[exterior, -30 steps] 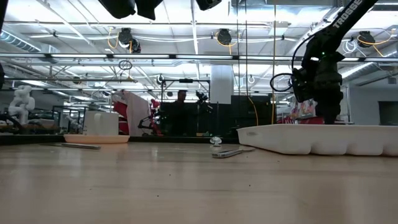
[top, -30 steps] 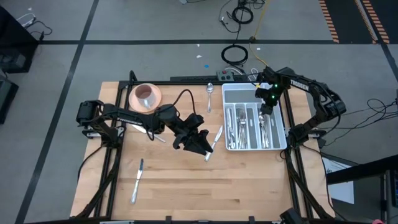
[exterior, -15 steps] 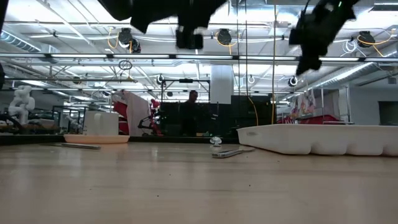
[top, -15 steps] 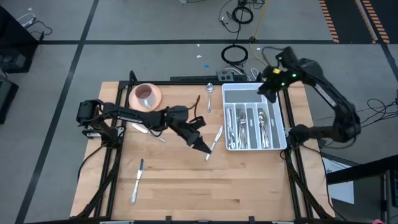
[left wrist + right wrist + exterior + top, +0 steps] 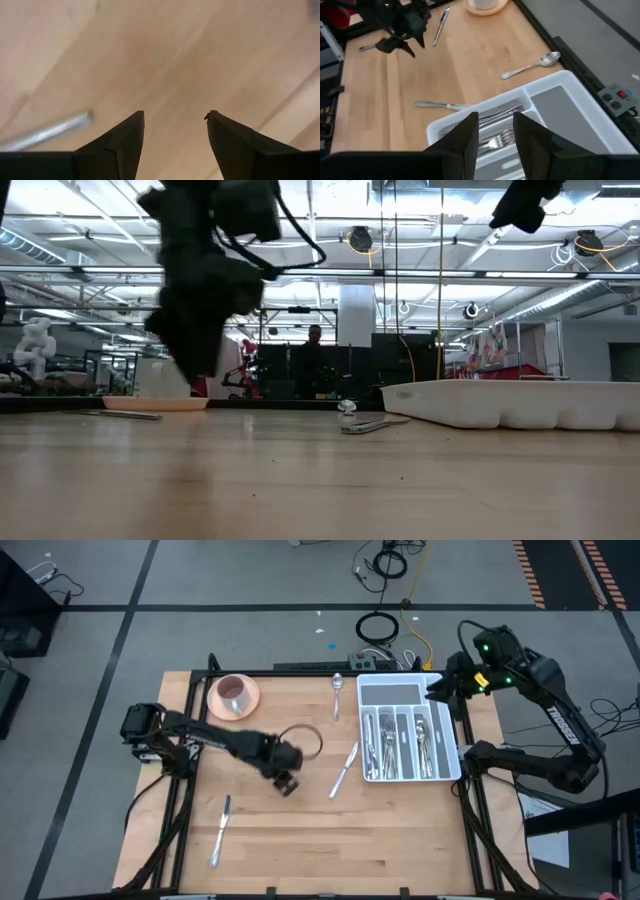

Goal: Sort silverware
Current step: Put the silver table knife into the silverware rack

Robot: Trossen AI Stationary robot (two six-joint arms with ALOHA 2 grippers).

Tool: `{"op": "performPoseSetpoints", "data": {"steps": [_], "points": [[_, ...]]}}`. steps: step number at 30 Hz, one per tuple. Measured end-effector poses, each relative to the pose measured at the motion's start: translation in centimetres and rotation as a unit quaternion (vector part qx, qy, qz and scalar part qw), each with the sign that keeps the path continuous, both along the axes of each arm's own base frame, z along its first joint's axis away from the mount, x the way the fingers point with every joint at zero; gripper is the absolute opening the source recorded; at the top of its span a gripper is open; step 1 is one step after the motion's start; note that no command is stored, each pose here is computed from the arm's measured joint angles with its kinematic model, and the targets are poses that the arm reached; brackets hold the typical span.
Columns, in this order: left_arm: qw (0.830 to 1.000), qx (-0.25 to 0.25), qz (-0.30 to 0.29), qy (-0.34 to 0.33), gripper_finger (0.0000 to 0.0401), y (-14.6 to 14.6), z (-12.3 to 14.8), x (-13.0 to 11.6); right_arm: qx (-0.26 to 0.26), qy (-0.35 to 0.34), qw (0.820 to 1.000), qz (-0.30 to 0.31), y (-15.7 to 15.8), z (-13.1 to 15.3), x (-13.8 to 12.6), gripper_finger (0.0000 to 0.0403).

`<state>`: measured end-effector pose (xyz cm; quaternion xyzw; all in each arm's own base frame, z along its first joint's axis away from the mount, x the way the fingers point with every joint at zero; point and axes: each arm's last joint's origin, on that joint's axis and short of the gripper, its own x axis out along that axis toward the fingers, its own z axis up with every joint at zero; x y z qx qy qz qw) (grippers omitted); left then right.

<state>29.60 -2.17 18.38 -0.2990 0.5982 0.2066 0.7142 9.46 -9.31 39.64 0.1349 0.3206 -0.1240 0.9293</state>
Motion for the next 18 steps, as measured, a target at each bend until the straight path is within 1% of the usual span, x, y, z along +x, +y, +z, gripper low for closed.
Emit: {"op": "performPoseSetpoints", "data": {"steps": [2,4,6,8,10,14,16,18], "points": [[0.999,0.026,-0.023,0.031,0.0219,-2.1,-0.1,-0.9,0.003,0.003,1.000,0.009,0.5,0.0,-0.1,0.0114],[0.997,0.057,-0.024,0.052,0.0219,-4.5,-0.1,-1.9,0.013,0.005,1.000,0.011,0.9,0.0,-0.2,0.0114],[0.995,0.103,0.003,0.018,0.0219,-6.8,0.3,-2.6,0.017,0.008,1.000,0.015,1.1,-0.1,-0.2,0.0114],[0.987,0.148,0.060,-0.020,0.0219,-8.0,1.3,-3.6,0.021,0.012,1.000,0.018,1.2,-0.2,-0.2,0.0114],[0.975,0.174,0.133,-0.035,0.0219,-7.6,2.5,-4.8,0.022,0.014,0.999,0.019,1.2,-0.2,-0.2,0.0114],[0.951,0.170,0.255,-0.038,0.0219,-6.4,4.8,-7.1,0.022,0.014,0.999,0.019,1.2,-0.2,-0.2,0.0114],[0.928,0.189,0.316,-0.052,0.0219,-5.5,5.7,-8.1,0.018,0.014,1.000,0.022,1.2,-0.2,-0.2,0.0114],[0.892,0.210,0.398,-0.047,0.0219,-3.8,6.5,-9.2,0.014,0.013,1.000,0.024,1.2,-0.2,-0.1,0.0114]]}}
